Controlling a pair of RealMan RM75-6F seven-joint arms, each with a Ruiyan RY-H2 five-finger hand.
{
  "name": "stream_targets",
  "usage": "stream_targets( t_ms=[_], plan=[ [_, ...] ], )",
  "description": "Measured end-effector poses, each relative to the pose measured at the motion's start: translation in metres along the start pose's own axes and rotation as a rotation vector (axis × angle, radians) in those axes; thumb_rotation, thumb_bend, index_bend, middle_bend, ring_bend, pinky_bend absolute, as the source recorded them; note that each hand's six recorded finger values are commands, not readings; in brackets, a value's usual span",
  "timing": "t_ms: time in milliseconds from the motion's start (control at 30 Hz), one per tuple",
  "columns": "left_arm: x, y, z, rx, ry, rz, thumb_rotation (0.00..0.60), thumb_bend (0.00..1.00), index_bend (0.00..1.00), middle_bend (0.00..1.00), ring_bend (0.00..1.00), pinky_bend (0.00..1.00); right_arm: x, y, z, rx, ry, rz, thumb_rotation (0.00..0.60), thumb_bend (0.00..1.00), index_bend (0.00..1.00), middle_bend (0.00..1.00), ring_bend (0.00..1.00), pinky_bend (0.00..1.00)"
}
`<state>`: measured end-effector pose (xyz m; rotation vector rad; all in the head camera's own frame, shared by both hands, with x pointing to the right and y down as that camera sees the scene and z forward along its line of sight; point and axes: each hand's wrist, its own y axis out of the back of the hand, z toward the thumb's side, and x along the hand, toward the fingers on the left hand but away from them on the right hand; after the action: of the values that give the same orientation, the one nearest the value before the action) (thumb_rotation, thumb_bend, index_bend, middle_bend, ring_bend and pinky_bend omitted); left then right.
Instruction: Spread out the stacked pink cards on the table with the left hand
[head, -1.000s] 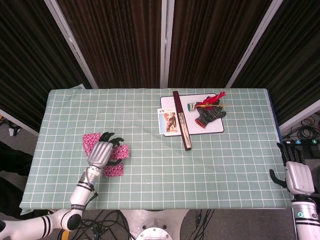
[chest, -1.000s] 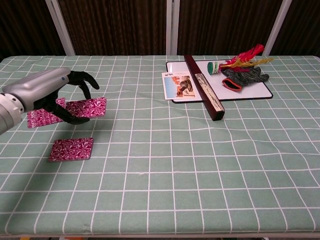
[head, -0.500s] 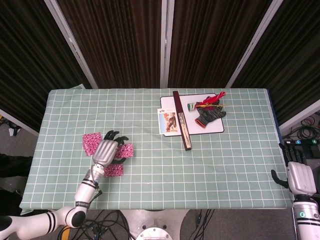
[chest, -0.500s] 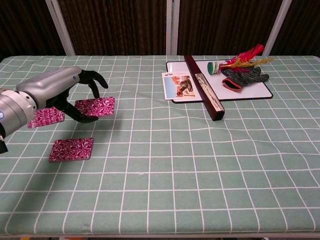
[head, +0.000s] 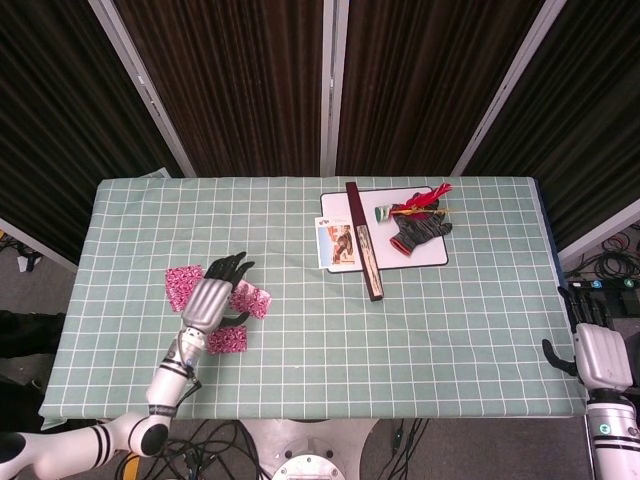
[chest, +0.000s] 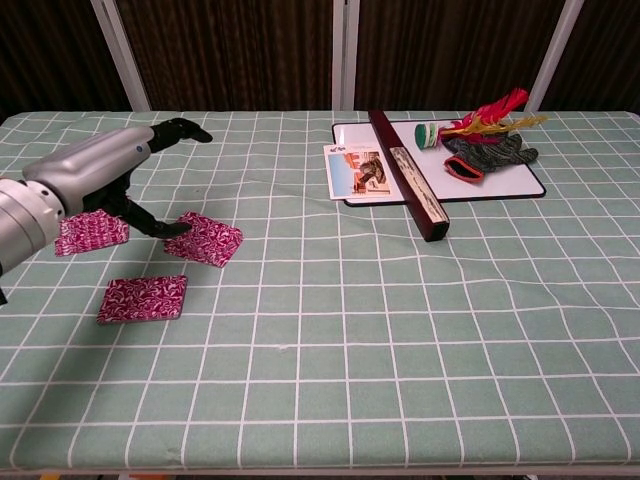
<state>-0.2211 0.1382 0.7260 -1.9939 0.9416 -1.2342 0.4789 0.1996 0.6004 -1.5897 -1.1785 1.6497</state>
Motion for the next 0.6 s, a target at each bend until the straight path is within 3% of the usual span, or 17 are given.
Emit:
stream_targets(
  t_ms=[367, 600],
  plan=[
    [-0.008, 0.01, -0.013, 0.014, 0.027, 0.027, 0.6, 0.22, 0.1, 0.07, 0.02, 0.07, 0.0, 0.0, 0.003, 0.001, 0.008, -0.001, 0.6, 0.29, 0.0, 0.0, 0.0, 0.0],
    [-0.03, 0.023, -0.05, 0.058, 0.112, 0.05, 0.6, 0.21, 0.1, 0.07, 0.02, 0.06, 0.002, 0.005, 0.007, -0.001, 0.028, -0.024, 0.6, 0.29, 0.0, 0.0, 0.0, 0.0]
  ],
)
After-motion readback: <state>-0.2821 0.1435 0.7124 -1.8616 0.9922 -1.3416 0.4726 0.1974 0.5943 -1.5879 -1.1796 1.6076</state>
